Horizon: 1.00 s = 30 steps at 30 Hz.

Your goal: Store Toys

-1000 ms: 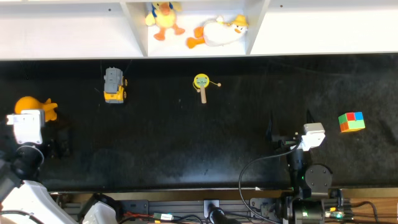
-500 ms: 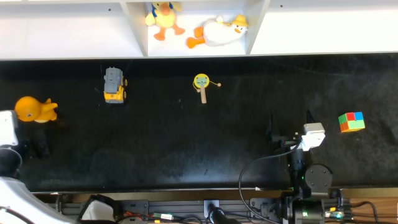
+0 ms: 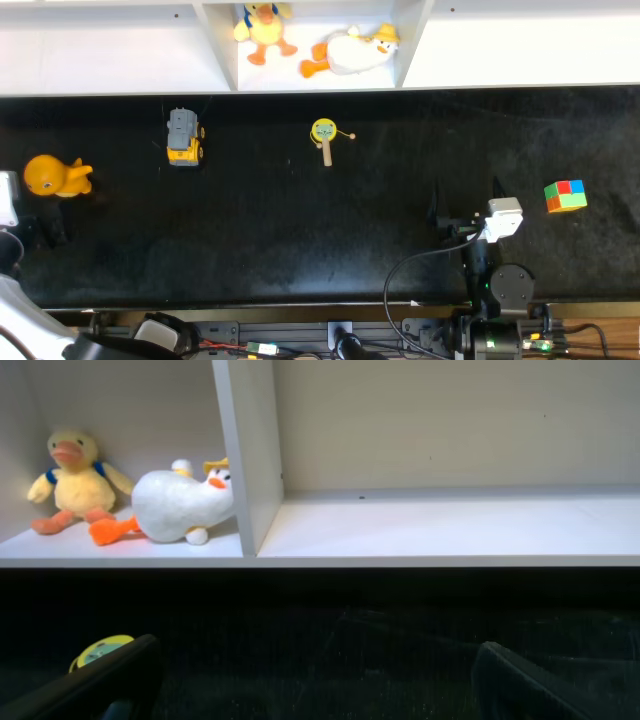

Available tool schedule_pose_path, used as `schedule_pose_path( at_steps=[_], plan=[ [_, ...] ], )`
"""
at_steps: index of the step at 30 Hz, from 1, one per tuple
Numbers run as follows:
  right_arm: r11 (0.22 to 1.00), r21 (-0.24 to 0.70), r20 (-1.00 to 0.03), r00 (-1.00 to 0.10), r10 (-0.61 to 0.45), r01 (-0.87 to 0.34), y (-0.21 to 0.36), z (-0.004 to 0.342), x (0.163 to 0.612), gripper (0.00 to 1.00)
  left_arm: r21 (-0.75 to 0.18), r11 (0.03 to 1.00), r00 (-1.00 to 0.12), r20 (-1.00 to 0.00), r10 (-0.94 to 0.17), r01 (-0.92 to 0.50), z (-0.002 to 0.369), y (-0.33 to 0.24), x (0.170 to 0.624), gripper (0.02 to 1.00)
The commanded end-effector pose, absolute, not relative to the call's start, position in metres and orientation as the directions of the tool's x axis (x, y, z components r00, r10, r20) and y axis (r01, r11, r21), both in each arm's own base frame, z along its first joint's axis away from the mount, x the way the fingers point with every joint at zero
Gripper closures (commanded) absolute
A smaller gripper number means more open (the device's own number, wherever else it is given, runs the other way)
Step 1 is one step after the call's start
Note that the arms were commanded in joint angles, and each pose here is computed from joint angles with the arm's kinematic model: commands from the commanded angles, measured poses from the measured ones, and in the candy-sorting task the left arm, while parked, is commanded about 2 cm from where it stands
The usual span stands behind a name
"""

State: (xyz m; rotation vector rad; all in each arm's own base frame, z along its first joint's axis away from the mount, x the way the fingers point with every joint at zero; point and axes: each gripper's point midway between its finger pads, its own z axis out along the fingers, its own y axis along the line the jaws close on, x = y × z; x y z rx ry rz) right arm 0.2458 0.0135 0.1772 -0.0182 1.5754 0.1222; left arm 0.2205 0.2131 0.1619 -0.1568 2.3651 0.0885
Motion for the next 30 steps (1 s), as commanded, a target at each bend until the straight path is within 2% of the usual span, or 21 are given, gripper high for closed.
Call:
schedule_pose_path(
  at_steps=[1, 11, 16, 22, 30],
  plan=[
    [0.994, 0.064, -0.998, -0.011, 0.063, -0.089, 0.014, 0.174, 0.246, 0.005, 0.072, 0.990, -0.694, -0.719, -0.035, -0.125, 0.175, 0.222, 0.225, 0.020],
    [0.994, 0.064, -0.998, -0.010, 0.063, -0.089, 0.014, 0.174, 0.246, 0.007, 0.101, 0.991, -0.716, -0.698, 0.009, -0.087, 0.160, 0.230, 0.243, 0.018],
    [0.994, 0.064, -0.998, -0.011, 0.063, -0.089, 0.014, 0.174, 0.246, 0.005, 0.104, 0.992, -0.725, -0.688, 0.016, -0.077, 0.148, 0.237, 0.251, 0.062],
    [0.994, 0.064, -0.998, -0.011, 0.063, -0.089, 0.014, 0.174, 0.246, 0.005, 0.101, 0.992, -0.728, -0.685, 0.014, -0.076, 0.139, 0.244, 0.256, 0.062],
    [0.994, 0.064, -0.998, -0.011, 0.063, -0.089, 0.014, 0.174, 0.246, 0.007, 0.139, 0.988, -0.708, -0.704, 0.052, -0.065, 0.141, 0.251, 0.266, 0.066]
  ],
)
